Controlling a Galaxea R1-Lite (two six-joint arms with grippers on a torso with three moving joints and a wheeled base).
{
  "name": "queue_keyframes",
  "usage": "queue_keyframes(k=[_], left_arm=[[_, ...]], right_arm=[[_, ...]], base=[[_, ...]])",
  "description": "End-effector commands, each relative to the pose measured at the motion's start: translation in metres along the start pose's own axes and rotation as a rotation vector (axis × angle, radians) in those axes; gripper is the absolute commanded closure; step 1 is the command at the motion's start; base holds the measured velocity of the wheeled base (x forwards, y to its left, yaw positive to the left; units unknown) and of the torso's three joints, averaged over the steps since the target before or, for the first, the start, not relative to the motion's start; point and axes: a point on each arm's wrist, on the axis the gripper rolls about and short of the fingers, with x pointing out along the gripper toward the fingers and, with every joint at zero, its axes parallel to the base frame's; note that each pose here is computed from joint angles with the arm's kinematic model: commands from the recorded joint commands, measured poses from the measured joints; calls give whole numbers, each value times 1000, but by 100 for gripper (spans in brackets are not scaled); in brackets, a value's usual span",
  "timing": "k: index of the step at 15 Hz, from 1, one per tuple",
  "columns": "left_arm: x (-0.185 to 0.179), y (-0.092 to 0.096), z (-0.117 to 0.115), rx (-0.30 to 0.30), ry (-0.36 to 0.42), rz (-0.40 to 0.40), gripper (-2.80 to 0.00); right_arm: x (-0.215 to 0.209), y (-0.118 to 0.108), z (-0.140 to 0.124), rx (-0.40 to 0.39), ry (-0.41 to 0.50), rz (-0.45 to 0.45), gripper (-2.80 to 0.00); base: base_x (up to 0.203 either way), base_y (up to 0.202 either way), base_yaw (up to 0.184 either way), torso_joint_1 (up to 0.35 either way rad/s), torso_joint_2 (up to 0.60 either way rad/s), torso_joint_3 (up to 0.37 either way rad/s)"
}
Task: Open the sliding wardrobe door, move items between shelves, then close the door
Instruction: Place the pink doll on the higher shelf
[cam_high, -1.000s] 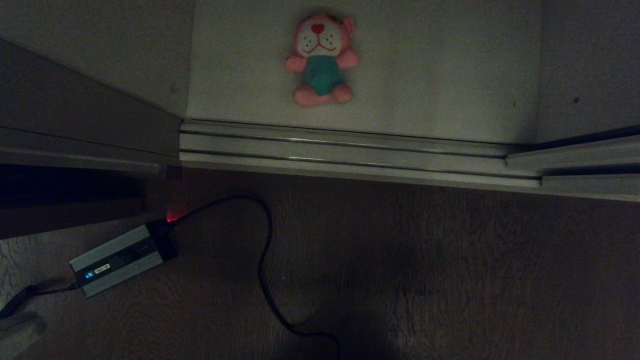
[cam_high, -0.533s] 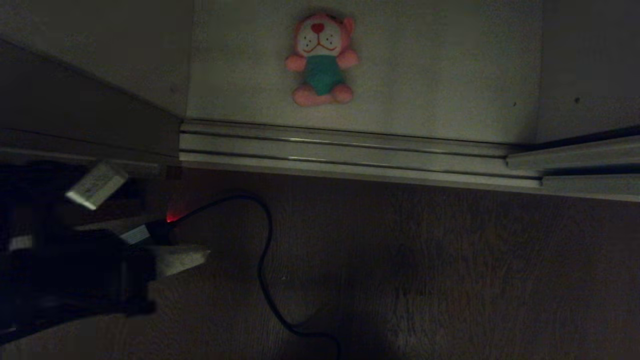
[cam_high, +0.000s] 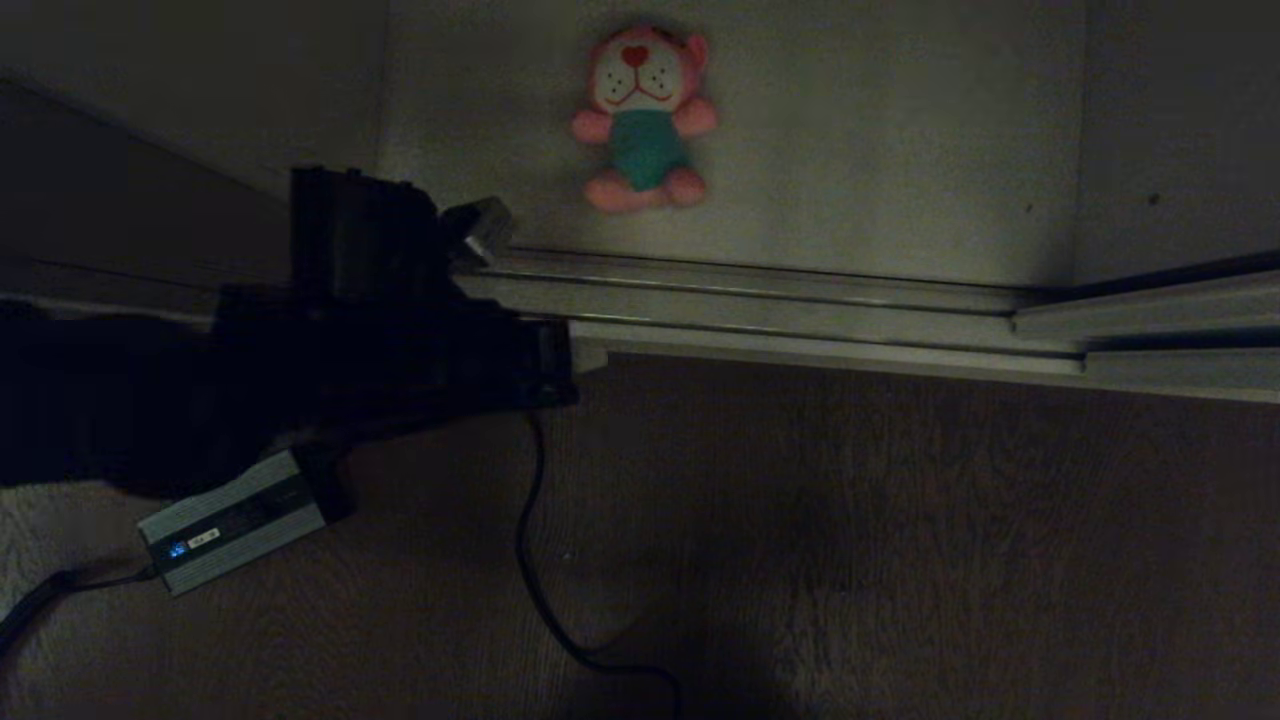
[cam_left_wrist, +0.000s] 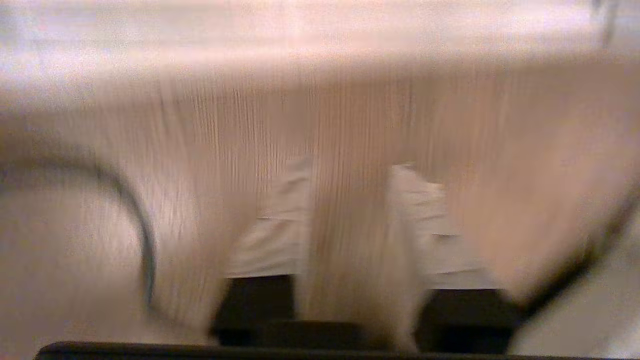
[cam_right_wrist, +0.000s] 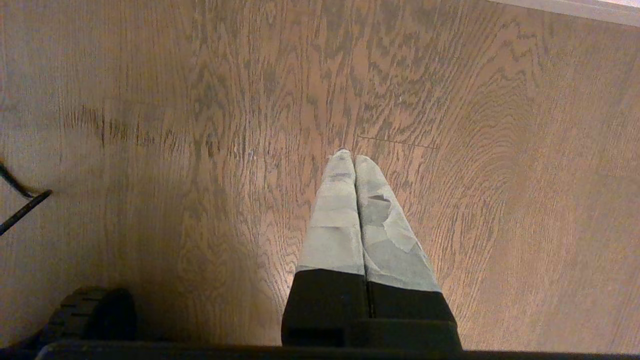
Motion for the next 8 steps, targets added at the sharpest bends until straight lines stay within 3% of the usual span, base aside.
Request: queue_keyframes(k=[1, 3, 6, 8], left_arm=[[47, 5, 9, -53, -58, 41, -280], [67, 3, 36, -74, -194, 108, -280], [94, 6, 57, -97, -354, 240, -280], [98, 5, 67, -104, -441, 260, -280]], right_arm=[[0, 0, -1, 0, 1, 1, 0], [0, 0, -1, 0, 1, 1, 0], [0, 0, -1, 0, 1, 1, 0], [0, 0, -1, 0, 1, 1, 0]], base=[[0, 0, 0, 0, 0, 0], [0, 0, 0, 0, 0, 0], [0, 0, 0, 0, 0, 0], [0, 0, 0, 0, 0, 0]])
